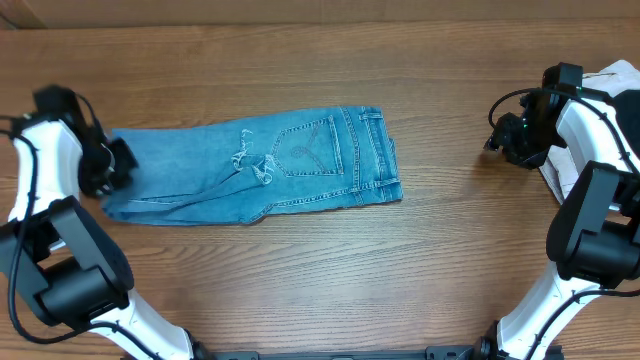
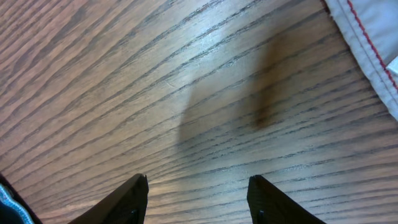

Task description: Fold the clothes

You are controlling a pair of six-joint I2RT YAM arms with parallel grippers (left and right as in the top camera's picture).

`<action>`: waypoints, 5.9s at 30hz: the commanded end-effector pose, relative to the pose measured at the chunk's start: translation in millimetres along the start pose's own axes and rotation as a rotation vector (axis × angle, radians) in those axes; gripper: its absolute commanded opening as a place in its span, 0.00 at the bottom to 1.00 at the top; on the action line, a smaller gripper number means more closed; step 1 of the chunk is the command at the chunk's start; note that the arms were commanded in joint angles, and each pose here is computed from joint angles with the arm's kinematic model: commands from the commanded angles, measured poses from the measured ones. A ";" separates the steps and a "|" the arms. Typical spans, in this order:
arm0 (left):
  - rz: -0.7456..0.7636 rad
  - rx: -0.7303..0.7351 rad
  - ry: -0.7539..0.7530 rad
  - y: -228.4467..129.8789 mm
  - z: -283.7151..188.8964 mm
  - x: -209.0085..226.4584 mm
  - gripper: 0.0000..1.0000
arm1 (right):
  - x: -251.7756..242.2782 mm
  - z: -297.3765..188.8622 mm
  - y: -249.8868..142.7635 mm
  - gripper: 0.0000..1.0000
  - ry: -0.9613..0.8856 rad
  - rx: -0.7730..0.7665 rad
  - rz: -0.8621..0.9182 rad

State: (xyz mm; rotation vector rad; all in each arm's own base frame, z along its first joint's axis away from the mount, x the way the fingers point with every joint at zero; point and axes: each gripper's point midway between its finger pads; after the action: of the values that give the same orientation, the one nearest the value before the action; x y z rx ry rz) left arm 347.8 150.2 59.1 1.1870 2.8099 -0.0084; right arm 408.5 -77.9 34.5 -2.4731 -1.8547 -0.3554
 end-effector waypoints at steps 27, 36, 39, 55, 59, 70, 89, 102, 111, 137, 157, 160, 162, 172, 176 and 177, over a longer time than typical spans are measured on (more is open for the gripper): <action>-0.069 -0.243 0.046 43.7 -56.0 4.5 0.10 | 6.1 -20.1 12.9 0.55 0.007 -0.063 -0.019; -0.075 -0.076 0.164 28.1 27.4 25.3 0.04 | 6.1 -19.9 9.9 0.56 0.008 -0.051 -0.016; -0.072 -0.020 0.193 22.6 51.4 30.3 0.04 | 8.5 -19.7 4.8 0.56 0.022 -0.031 -0.012; -0.043 -0.148 -0.110 46.1 -59.5 -30.5 0.46 | 109.5 -2.5 -71.5 0.70 0.390 0.204 -0.193; -0.034 -0.169 -0.163 38.9 -84.2 -37.6 0.56 | 151.0 2.9 -114.6 0.70 0.551 0.323 -0.192; -0.037 -0.126 -0.161 28.6 -82.6 -36.3 0.50 | 201.9 48.3 -153.8 0.70 0.637 0.325 -0.199; -0.014 -0.075 -0.139 15.5 -80.5 -31.5 0.44 | 187.9 70.2 -60.8 0.26 0.458 -0.076 -0.189; -0.007 -0.063 -0.111 12.0 -79.4 -26.3 0.49 | 103.0 -71.8 33.2 0.08 0.282 -0.415 -0.235; -0.008 -0.060 -0.110 11.7 -78.6 -26.3 0.49 | 154.3 -142.5 7.2 0.08 0.227 -0.440 -0.495; -0.035 -0.023 -0.130 4.1 -35.2 -26.1 0.49 | 416.4 -33.5 -230.0 0.07 0.363 -0.222 -1.407; 0.182 -0.037 -0.174 -27.4 -17.0 -102.1 0.04 | 415.8 -91.7 -179.2 0.07 0.239 -0.450 -1.245; 0.202 -0.038 -0.158 -33.8 -3.8 -103.2 0.04 | 417.3 -106.4 -172.2 0.07 0.248 -0.497 -1.212; 0.206 -0.033 -0.152 -38.2 6.0 -101.6 0.04 | 416.7 -114.8 -168.3 0.07 0.249 -0.521 -1.200; 0.242 0.015 -0.287 -69.5 48.2 -118.1 0.04 | 408.1 -137.5 -153.2 0.07 0.253 -0.572 -1.163; 0.255 0.000 -0.295 -71.7 54.0 -122.1 0.04 | 407.6 -137.3 -153.0 0.07 0.252 -0.571 -1.163; 0.258 -0.007 -0.286 -71.5 55.7 -121.2 0.05 | 408.1 -137.6 -152.8 0.07 0.253 -0.574 -1.162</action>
State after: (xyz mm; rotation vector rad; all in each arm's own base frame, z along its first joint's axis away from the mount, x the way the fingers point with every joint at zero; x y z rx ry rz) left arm 388.5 22.7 17.7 1.3900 2.4199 -0.0949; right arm 342.1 328.0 193.3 -1.0475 -3.1269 -1.0976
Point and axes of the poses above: each gripper's point midway between its finger pads, its own z axis out along the fingers, its own x axis along the line the jaws close on, y = z × x, and after that the axes turned 10 degrees about -z, right-handed
